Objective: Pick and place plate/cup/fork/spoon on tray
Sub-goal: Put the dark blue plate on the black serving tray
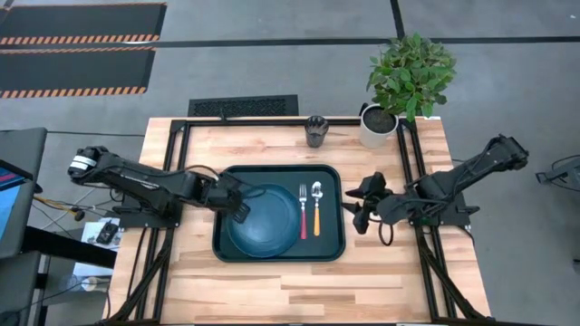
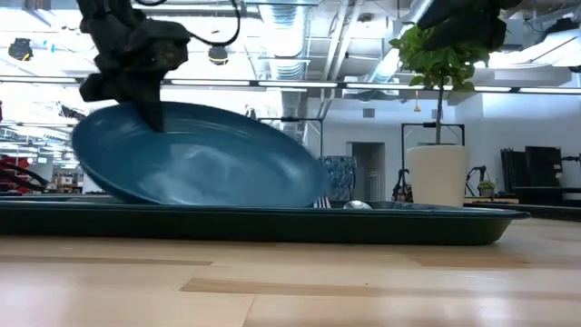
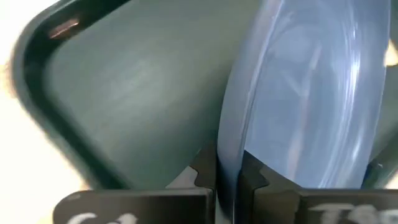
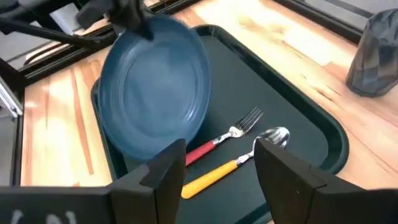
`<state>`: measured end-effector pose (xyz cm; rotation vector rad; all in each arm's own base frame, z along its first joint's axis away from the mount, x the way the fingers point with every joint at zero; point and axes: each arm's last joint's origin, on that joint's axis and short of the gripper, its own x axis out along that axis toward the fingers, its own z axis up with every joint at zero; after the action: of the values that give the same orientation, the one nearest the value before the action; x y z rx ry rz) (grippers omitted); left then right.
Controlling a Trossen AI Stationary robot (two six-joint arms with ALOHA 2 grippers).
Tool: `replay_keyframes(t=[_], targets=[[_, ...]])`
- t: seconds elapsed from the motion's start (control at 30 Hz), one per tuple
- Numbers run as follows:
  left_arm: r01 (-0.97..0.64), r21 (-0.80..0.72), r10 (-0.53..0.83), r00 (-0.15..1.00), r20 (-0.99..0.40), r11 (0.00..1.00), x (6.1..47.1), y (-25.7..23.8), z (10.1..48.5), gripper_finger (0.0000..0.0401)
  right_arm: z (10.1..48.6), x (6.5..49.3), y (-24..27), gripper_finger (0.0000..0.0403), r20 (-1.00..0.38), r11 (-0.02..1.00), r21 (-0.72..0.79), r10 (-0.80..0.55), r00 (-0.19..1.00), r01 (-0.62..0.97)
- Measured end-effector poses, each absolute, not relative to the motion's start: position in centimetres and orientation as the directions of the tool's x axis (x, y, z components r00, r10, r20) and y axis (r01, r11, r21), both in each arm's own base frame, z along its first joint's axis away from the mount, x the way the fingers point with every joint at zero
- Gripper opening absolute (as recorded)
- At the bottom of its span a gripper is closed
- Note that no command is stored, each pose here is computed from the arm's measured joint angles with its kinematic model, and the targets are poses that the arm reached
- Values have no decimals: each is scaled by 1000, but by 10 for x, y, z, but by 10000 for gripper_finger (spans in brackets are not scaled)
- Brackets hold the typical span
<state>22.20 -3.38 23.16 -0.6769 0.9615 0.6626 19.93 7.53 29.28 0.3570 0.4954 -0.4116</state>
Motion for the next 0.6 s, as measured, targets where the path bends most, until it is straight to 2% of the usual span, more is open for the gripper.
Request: replay_keyframes(t=[0.17, 0.37, 0.6], targets=[[-765, -224, 179, 403, -897, 604, 212, -26, 236, 0, 283, 206, 84, 209, -551, 871, 194, -284, 784, 452], [-785, -206, 140, 347, -927, 585, 204, -22, 211, 0, 274, 210, 89, 205, -583, 872, 169, -287, 760, 459], [-782, -206, 132, 345, -929, 588, 201, -15, 193, 0, 275, 209, 89, 203, -579, 870, 177, -286, 764, 460]])
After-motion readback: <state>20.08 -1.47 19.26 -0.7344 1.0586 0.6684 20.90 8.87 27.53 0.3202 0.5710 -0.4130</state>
